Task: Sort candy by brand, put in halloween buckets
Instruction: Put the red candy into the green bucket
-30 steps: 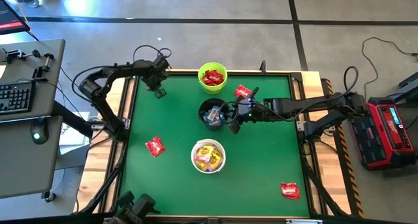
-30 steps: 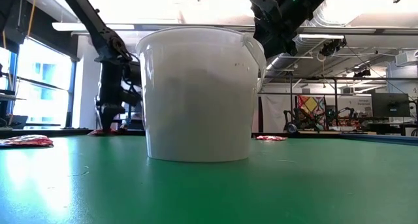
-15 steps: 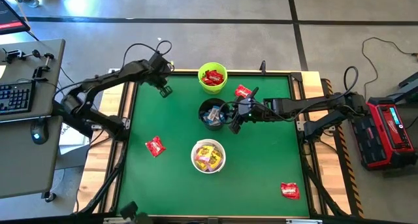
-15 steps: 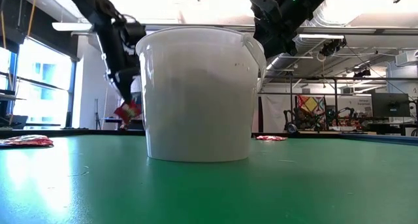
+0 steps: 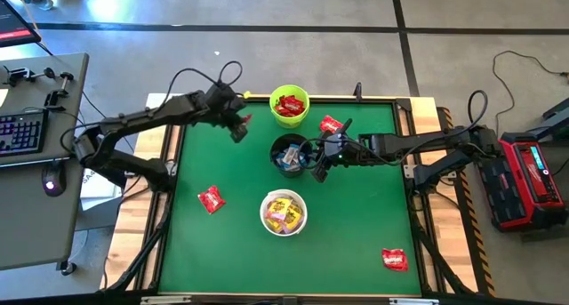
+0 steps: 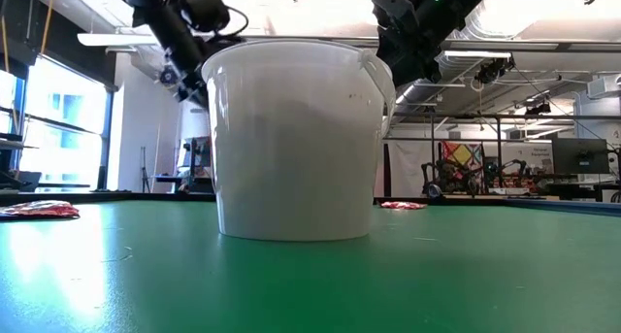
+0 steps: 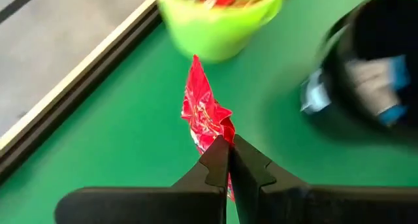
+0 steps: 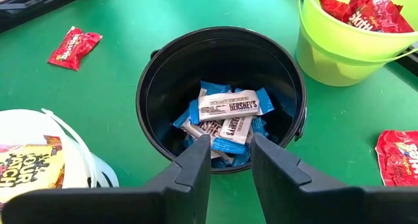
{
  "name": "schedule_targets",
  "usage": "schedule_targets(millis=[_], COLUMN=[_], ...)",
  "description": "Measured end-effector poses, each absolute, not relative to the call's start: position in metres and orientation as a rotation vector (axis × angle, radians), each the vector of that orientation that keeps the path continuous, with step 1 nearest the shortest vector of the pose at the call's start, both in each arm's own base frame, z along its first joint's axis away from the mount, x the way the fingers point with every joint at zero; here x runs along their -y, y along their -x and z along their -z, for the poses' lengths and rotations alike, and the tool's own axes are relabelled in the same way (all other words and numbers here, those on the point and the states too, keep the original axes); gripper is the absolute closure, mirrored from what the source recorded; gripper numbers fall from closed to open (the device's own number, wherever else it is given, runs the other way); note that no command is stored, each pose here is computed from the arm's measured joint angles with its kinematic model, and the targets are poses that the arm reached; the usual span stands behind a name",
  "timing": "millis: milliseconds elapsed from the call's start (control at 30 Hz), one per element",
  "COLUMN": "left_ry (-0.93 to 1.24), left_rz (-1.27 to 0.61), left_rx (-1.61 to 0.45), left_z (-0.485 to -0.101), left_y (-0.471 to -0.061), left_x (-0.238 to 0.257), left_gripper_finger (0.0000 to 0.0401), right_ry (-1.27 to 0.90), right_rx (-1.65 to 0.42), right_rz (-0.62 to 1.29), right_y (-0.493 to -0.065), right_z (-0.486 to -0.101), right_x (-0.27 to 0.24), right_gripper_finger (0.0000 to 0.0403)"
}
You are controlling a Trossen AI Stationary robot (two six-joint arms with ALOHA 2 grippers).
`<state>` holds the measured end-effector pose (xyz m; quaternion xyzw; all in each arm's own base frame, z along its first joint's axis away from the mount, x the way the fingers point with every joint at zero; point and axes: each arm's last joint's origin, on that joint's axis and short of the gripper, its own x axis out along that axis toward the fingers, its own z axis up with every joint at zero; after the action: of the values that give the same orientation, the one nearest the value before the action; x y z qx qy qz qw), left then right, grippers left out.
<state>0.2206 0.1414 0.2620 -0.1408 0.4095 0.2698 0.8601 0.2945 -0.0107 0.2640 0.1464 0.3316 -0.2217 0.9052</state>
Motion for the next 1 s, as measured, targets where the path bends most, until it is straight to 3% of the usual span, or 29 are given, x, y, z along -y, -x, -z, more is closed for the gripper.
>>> schedule_targets(millis=[333, 567, 1000], left_ry=[0.34, 0.281, 0.322], left_rz=[-0.533, -0.541, -0.448], left_rx=[-0.643, -0.602, -0.69], left_z=[-0.285, -0.308, -0.276], left_y=[-0.248, -0.28, -0.352], left_x=[-0.128, -0.148, -0.206], left_gripper_finger=[0.0401, 0.0401, 0.0401], right_ry=[-0.305, -0.304, -0.319], right_rx=[-0.684, -0.676, -0.649], right_rz=[0.458, 0.463, 0.49], right_y=[-0.295, -0.295, -0.296], right_z=[-0.264, -0.264, -0.266], right_x=[0.011, 0.011, 0.012], right_gripper_finger=[0.0306, 0.0306, 0.0306])
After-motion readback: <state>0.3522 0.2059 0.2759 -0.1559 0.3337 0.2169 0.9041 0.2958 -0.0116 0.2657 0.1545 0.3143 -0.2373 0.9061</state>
